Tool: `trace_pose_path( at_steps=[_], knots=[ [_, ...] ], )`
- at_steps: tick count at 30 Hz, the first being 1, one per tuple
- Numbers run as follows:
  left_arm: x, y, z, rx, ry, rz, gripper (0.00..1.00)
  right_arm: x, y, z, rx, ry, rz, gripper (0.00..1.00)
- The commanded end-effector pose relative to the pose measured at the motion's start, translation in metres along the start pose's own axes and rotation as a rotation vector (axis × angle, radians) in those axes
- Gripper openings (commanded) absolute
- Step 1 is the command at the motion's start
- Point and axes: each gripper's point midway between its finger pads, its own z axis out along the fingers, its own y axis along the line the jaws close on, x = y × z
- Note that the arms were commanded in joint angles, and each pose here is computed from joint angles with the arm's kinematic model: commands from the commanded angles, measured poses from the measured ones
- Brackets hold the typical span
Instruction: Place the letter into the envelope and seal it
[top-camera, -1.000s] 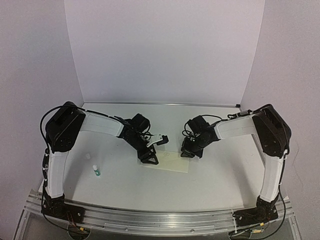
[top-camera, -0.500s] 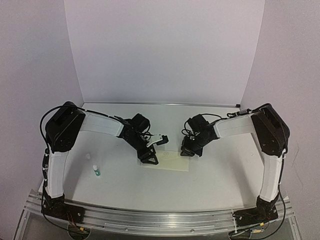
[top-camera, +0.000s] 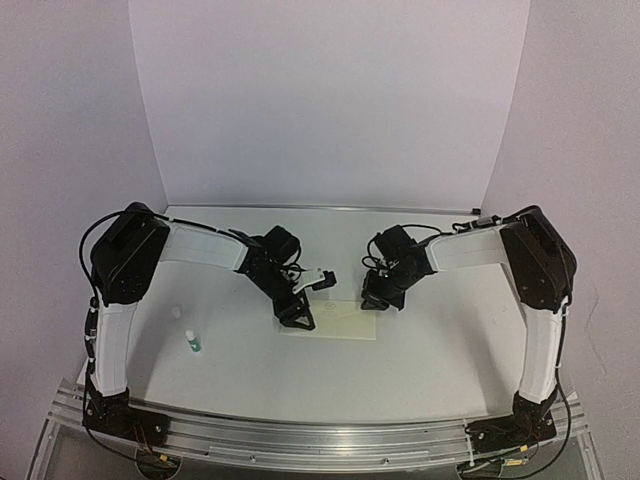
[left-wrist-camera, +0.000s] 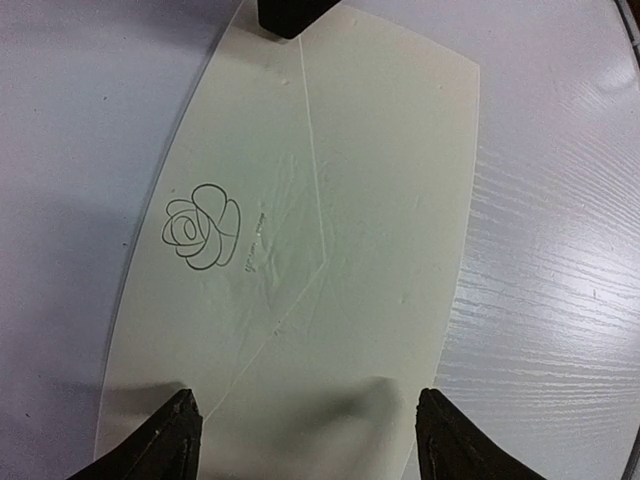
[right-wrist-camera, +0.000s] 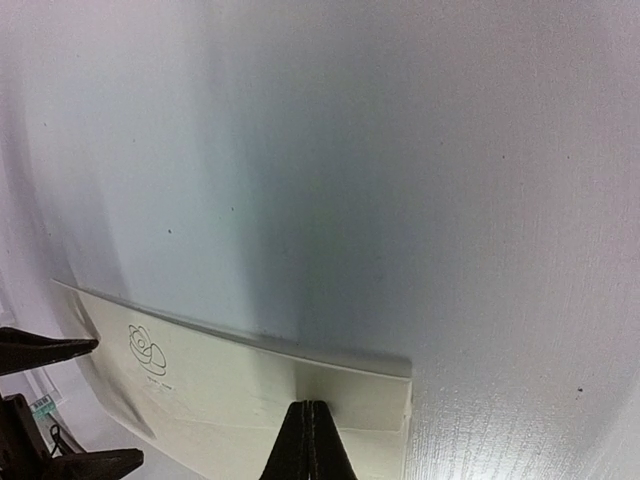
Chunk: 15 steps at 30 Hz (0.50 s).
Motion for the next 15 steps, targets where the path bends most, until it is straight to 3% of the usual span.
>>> trace_pose_path(
  at_steps=[1,15],
  knots=[
    [0.061,0.0,-0.005,-0.019,0.244,-0.149,0.75,-0.009,0.01,-0.012,-0.009,-0.005,-0.036,0.0],
    [-0.024,0.0,-0.059,-0.033,0.044,-0.076,0.82,-0.025,0.054,-0.053,-0.094,-0.06,-0.144,0.01]
  ],
)
